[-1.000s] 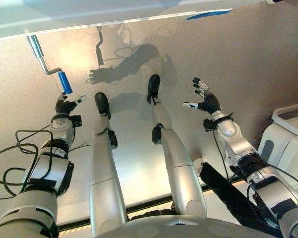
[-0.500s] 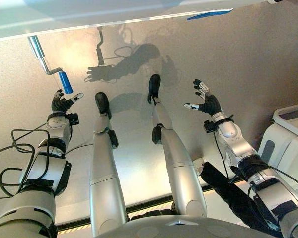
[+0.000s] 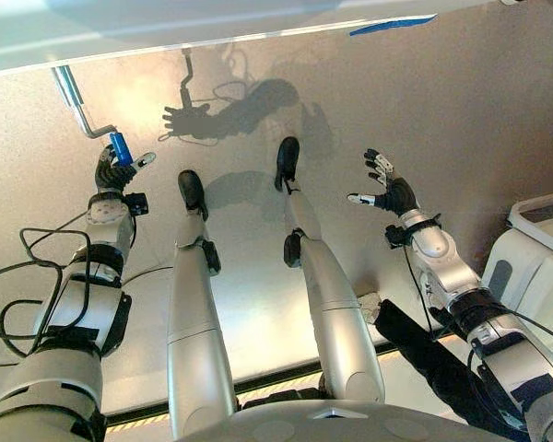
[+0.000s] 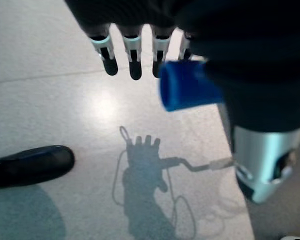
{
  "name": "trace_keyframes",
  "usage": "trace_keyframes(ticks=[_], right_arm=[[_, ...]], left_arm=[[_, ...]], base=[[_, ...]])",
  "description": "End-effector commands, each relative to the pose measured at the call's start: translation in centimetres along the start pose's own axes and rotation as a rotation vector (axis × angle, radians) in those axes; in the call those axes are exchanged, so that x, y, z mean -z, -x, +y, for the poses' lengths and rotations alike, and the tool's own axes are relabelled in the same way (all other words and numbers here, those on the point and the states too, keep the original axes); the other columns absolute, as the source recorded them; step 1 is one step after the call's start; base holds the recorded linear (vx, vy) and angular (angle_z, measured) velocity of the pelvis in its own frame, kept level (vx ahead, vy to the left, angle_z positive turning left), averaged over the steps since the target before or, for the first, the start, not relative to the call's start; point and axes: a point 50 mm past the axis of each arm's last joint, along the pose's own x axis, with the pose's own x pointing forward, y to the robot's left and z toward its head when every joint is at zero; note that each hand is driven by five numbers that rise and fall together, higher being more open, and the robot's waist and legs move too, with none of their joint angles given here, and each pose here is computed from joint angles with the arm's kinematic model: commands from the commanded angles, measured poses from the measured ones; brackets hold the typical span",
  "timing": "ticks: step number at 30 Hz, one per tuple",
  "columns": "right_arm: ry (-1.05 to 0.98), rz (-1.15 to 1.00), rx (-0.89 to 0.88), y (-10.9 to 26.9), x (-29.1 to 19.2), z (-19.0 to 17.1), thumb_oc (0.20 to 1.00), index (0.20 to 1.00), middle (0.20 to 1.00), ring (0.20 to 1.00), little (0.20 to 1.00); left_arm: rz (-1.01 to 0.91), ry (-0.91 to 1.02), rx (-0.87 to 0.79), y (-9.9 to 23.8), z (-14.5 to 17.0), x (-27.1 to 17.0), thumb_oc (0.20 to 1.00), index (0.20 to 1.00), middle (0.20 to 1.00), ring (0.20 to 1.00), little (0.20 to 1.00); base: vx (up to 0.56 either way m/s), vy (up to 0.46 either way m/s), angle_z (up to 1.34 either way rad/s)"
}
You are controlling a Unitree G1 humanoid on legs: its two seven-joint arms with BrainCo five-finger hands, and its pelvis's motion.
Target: Raise the hospital bed
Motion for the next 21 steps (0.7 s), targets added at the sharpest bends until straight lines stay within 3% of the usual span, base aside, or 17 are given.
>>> trace_keyframes(ticks=[1, 21], right_arm=[[0.003, -0.052, 0.008, 1.4, -0.6, -1.2, 1.000, 1.000, 1.000, 1.000, 1.000], [0.024, -0.159, -0.051, 2.2, -3.0, -1.8, 1.000, 1.000, 1.000, 1.000, 1.000]], left_arm=[[-0.059, 0.025, -0.046, -0.2, 1.4, -1.3, 1.000, 1.000, 1.000, 1.000, 1.000], [-0.177, 0.018, -0.053, -1.0, 1.9, -5.3, 1.000, 1.000, 1.000, 1.000, 1.000]], base=[[0.00, 0.000, 0.00], [0.00, 0.000, 0.00]])
